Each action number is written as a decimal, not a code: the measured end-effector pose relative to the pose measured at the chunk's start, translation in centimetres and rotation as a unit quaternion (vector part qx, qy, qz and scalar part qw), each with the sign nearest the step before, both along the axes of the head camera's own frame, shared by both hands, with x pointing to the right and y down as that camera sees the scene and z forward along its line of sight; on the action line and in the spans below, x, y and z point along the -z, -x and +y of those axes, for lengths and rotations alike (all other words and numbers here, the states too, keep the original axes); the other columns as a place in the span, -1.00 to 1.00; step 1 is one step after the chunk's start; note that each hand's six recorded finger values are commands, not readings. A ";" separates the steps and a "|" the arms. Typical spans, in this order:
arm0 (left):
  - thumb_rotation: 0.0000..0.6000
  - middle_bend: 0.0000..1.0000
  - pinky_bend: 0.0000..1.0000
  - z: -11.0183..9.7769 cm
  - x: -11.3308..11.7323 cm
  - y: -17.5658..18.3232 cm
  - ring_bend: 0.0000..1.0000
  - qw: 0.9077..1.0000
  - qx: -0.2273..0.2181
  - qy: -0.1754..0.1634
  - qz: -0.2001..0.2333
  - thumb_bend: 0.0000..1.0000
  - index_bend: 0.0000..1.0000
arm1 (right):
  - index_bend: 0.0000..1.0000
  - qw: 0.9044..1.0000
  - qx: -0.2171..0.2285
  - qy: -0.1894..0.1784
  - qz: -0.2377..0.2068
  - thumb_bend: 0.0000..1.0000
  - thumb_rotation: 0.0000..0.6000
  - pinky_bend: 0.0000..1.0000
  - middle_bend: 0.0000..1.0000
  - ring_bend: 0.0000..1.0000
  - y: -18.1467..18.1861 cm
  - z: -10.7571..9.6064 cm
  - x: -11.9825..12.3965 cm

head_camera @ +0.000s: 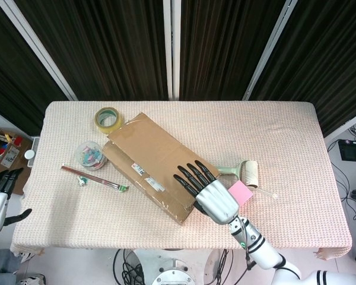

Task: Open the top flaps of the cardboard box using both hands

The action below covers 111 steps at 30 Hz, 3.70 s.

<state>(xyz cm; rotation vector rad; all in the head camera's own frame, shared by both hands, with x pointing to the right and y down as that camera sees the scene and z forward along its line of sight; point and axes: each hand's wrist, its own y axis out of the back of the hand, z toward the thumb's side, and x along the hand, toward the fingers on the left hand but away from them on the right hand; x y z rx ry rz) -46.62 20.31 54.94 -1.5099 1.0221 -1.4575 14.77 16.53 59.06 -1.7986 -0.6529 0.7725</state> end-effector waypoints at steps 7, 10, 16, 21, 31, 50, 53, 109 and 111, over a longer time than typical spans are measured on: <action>1.00 -0.70 -0.60 0.0 0.4 0.2 -0.76 1.000 0.001 -0.003 -0.005 -1.00 -0.80 | -1.00 1.000 0.000 0.004 0.011 -0.53 1.00 -1.00 -1.00 -1.00 1.0 -1.1 -1.1; 1.00 -0.70 -0.60 0.0 0.6 0.3 -0.76 1.000 0.003 -0.005 -0.007 -1.00 -0.80 | -1.00 1.000 -0.009 -0.002 0.003 -0.42 1.00 -1.00 -1.00 -1.00 1.0 -1.6 -0.9; 1.00 -0.70 -0.60 0.0 0.7 0.1 -0.76 1.000 0.007 -0.003 0.010 -1.00 -0.80 | -1.00 0.999 -0.039 -0.024 -0.014 -0.35 1.00 -1.00 -1.00 -1.00 -0.2 -3.3 0.2; 1.00 -0.70 -0.60 -0.2 0.8 -0.1 -0.76 1.000 0.002 -0.006 0.003 -1.00 -0.80 | -1.00 0.997 -0.064 -0.041 -0.011 -0.35 1.00 -1.00 -1.00 -1.00 -1.9 -5.9 0.5; 1.00 -0.70 -0.60 -0.3 0.8 -0.2 -0.76 1.000 -0.002 -0.006 0.000 -1.00 -0.80 | -1.00 0.988 -0.133 -0.066 -0.045 -0.50 1.00 -1.00 -1.00 -1.00 -7.3 -9.6 1.3; 1.00 -0.66 -0.60 -3.5 0.0 -4.6 -0.75 0.998 -0.061 0.005 0.035 -0.97 -0.74 | -1.00 0.952 -0.268 -0.099 -0.113 -0.51 1.00 -1.00 -1.00 -1.00 -19.9 -10.4 2.4; 1.00 -0.60 -0.60 -5.8 0.2 -6.8 -0.71 0.993 -0.092 -0.003 0.069 -0.93 -0.68 | -1.00 0.945 -0.278 -0.125 -0.121 -0.44 1.00 -1.00 -1.00 -1.00 -21.2 -9.1 4.0; -1.00 -0.44 -0.68 -19.5 -10.0 -30.9 -0.83 0.934 -0.262 0.167 0.179 -1.00 -0.26 | -1.00 0.914 -0.318 -0.176 -0.179 -0.52 1.00 -1.00 -1.00 -1.00 -28.0 -0.9 10.8; -1.00 -0.42 -0.68 -19.5 -9.9 -31.2 -0.83 0.933 -0.265 0.163 0.181 -1.00 -0.26 | -1.00 0.914 -0.319 -0.175 -0.179 -0.52 1.00 -1.00 -1.00 -1.00 -28.1 -0.9 10.8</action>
